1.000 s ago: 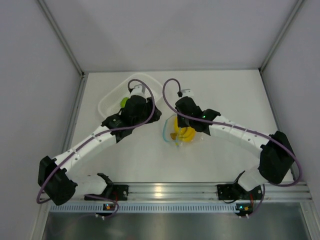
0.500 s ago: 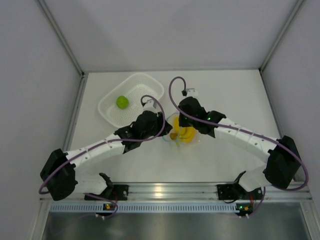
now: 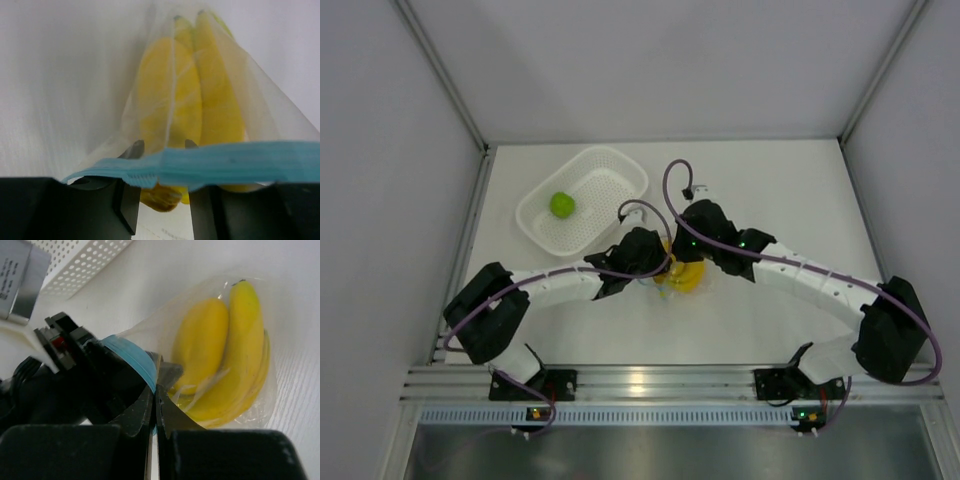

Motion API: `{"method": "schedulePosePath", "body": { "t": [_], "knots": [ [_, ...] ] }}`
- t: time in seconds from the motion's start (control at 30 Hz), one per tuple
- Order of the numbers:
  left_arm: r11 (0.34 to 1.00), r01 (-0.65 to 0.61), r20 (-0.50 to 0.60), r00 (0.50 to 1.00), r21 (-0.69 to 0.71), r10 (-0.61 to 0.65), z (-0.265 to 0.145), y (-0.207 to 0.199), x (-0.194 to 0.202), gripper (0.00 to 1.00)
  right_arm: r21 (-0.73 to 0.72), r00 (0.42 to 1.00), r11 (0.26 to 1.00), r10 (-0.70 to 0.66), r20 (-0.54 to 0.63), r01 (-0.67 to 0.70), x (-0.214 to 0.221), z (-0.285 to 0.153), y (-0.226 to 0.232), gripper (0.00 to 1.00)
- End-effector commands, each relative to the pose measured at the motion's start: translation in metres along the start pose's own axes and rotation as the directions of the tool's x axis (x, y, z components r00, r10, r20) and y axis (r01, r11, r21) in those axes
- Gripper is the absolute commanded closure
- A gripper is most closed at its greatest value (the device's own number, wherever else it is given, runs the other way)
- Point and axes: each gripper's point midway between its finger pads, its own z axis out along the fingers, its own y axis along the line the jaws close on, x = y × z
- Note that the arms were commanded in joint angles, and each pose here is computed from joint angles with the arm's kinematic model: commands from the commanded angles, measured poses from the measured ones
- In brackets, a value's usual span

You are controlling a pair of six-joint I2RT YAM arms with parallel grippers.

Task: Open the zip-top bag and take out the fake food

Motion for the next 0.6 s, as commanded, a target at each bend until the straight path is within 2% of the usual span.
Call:
{"method": "schedulePosePath", "body": {
  "t": [0.0,0.13,0.23,0.43,0.57],
  "knots": [
    [1.000,0.028,0.087,0.996,-0.007,-0.027,0.011,-0.010,-0.018,0.53,-0.116,0.998,0.993,0.034,0.060,-0.027,-0.019,-0.015,0.021,1.00],
    [0.999,0.024,0.060,0.998,-0.041,-0.022,0.029,-0.003,-0.006,0.36,-0.163,1.000,0.986,0.020,0.018,-0.016,-0.009,-0.015,0.028,1.00],
    [1.000,0.015,0.042,0.999,-0.012,-0.014,0.038,-0.011,-0.001,0.24,-0.159,1.000,0.987,0.011,0.000,-0.011,-0.001,-0.011,0.025,1.00],
    [0.997,-0.011,-0.008,1.000,0.070,0.012,0.047,-0.033,0.011,0.23,-0.152,1.000,0.988,0.007,-0.030,-0.012,0.015,-0.005,0.017,1.00],
    [0.998,0.006,0.015,1.000,0.065,-0.007,0.034,-0.032,0.011,0.25,-0.168,1.000,0.986,0.004,-0.029,-0.009,0.016,-0.007,0.018,1.00]
  ]
}}
